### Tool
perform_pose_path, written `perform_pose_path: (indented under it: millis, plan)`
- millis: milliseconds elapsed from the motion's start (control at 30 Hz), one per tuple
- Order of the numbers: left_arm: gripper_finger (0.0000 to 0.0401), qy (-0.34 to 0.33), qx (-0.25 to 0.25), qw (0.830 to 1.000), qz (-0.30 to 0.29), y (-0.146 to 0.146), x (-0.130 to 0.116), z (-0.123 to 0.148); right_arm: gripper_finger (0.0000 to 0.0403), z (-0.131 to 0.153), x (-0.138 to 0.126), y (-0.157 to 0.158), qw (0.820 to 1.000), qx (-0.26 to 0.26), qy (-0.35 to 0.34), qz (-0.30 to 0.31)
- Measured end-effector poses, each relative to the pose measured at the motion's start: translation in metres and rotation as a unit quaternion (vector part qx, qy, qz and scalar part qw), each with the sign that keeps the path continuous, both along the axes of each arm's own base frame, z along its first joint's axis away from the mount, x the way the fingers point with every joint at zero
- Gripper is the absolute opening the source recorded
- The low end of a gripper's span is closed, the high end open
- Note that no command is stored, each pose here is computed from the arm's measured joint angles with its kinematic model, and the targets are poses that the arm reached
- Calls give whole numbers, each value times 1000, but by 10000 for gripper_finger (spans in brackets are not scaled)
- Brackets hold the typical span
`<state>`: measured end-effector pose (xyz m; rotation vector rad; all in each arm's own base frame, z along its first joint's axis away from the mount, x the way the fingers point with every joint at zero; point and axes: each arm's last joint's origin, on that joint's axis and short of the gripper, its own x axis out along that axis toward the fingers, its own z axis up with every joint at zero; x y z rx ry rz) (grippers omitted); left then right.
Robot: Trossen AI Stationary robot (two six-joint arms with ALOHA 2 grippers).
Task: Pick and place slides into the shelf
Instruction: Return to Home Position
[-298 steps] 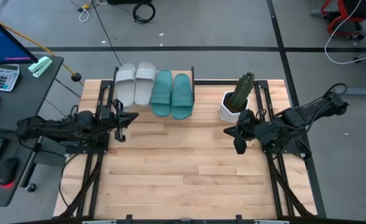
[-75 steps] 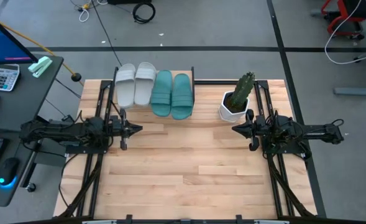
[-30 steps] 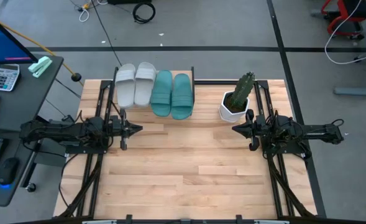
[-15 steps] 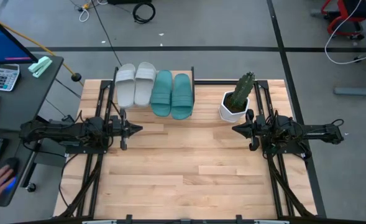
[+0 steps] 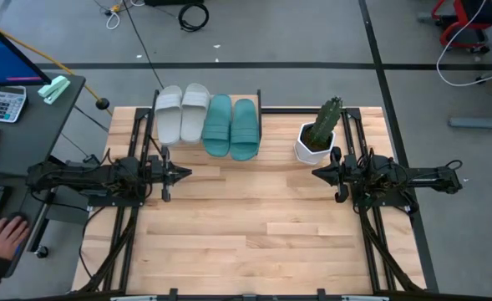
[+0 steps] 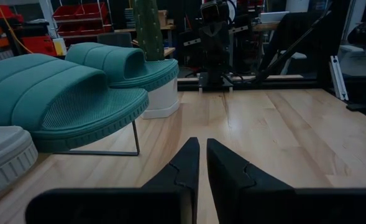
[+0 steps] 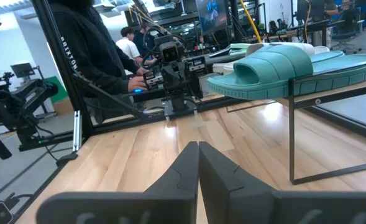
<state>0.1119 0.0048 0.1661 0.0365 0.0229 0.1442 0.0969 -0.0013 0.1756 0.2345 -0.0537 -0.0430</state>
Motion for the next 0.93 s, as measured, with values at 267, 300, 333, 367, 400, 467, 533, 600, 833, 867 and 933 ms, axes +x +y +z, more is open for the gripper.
perform_pose_path:
  millis: [267, 300, 333, 367, 400, 467, 533, 600, 833, 867, 933]
  plan:
    - [25, 0, 0, 1000, 0, 0, 0, 0, 18, 0, 0, 0, 1000, 0, 0, 0]
    - [24, 0, 0, 1000, 0, 0, 0, 0, 18, 0, 0, 0, 1000, 0, 0, 0]
    - [23, 0, 0, 1000, 0, 0, 0, 0, 18, 0, 0, 0, 1000, 0, 0, 0]
    - [23, 0, 0, 1000, 0, 0, 0, 0, 18, 0, 0, 0, 1000, 0, 0, 0]
    - [24, 0, 0, 1000, 0, 0, 0, 0, 18, 0, 0, 0, 1000, 0, 0, 0]
    - [27, 0, 1, 1000, 0, 0, 0, 0, 18, 0, 0, 0, 1000, 0, 0, 0]
    - [31, 0, 1, 1000, 0, 0, 0, 0, 18, 0, 0, 0, 1000, 0, 0, 0]
    - [34, 0, 1, 1000, 0, 0, 0, 0, 18, 0, 0, 0, 1000, 0, 0, 0]
    - [38, 0, 1, 1000, 0, 0, 0, 0, 18, 0, 0, 0, 1000, 0, 0, 0]
    - [37, 0, 1, 1000, 0, 0, 0, 0, 18, 0, 0, 0, 1000, 0, 0, 0]
    - [33, 0, 1, 1000, 0, 0, 0, 0, 18, 0, 0, 0, 1000, 0, 0, 0]
